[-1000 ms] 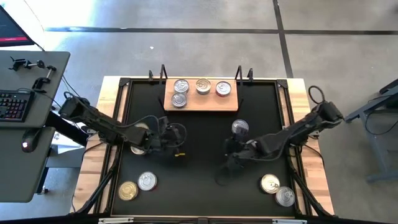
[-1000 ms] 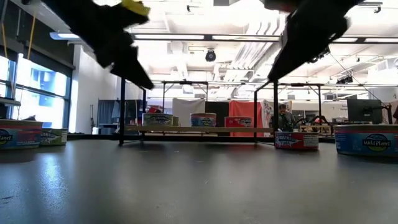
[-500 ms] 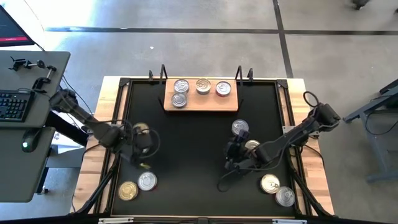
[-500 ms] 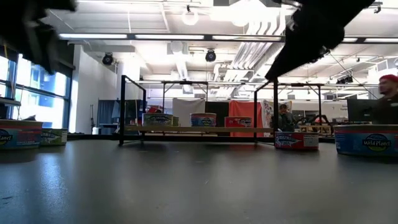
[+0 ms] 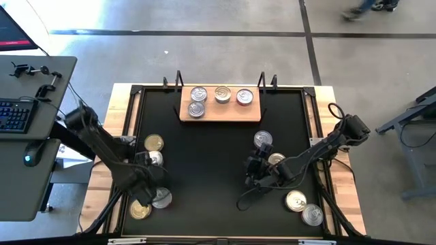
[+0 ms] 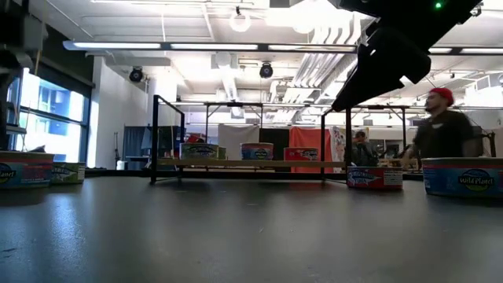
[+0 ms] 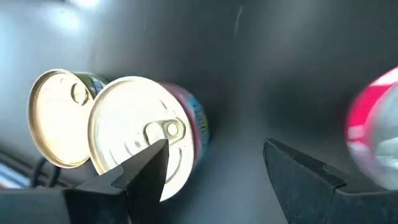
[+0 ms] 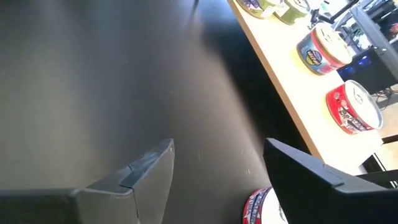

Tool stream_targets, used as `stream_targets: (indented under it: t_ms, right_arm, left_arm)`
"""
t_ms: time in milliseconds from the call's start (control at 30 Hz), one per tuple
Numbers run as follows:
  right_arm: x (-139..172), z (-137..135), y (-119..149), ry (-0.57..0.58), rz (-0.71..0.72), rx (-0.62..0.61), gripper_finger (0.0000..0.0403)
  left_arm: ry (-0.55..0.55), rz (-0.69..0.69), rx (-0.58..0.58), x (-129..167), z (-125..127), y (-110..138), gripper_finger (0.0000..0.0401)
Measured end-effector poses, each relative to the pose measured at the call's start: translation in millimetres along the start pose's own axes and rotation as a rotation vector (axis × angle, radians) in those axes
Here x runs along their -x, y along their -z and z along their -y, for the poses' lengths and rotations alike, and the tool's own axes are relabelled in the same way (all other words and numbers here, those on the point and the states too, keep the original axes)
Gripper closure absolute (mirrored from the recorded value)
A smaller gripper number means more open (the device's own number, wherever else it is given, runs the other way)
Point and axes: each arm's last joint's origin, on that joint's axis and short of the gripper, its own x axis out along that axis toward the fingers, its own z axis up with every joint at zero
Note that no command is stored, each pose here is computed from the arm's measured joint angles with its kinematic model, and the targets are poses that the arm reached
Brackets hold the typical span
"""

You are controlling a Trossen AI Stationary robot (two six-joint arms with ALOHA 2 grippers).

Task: Stack canned seafood by type on shelf
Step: Put the blue-pink tuna can on the shelf

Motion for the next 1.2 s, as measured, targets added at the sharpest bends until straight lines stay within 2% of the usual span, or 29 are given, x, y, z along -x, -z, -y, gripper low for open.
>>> stream_targets:
  t_ms: [167,267,400,633,833,1200]
  right_arm:
    - [0,0,0,0.017,0.012,-0.001,0.0162]
    - [0,0,0,0.019,0.013,-0.001,0.0162]
    - [0,0,0,0.019,0.014,-0.002,0.0162]
    - [0,0,-1,0.019,0.016,-0.004,0.0162]
    - [0,0,0,0.019,0.015,-0.003,0.0162]
    - [0,0,0,0.020,0.015,-0.003,0.0162]
  left_arm:
    - [-0.147,-0.023,-0.072,-24,15,0,0.0153]
    - [-0.226,-0.029,-0.103,-36,21,1,0.0173]
    - [-0.291,-0.062,-0.123,-44,24,3,0.0232]
    - [-0.372,-0.041,-0.068,-45,19,4,0.0347]
    - [-0.363,-0.029,-0.044,-42,17,1,0.0396]
    - [-0.286,0.054,-0.065,-24,29,-26,0.0400]
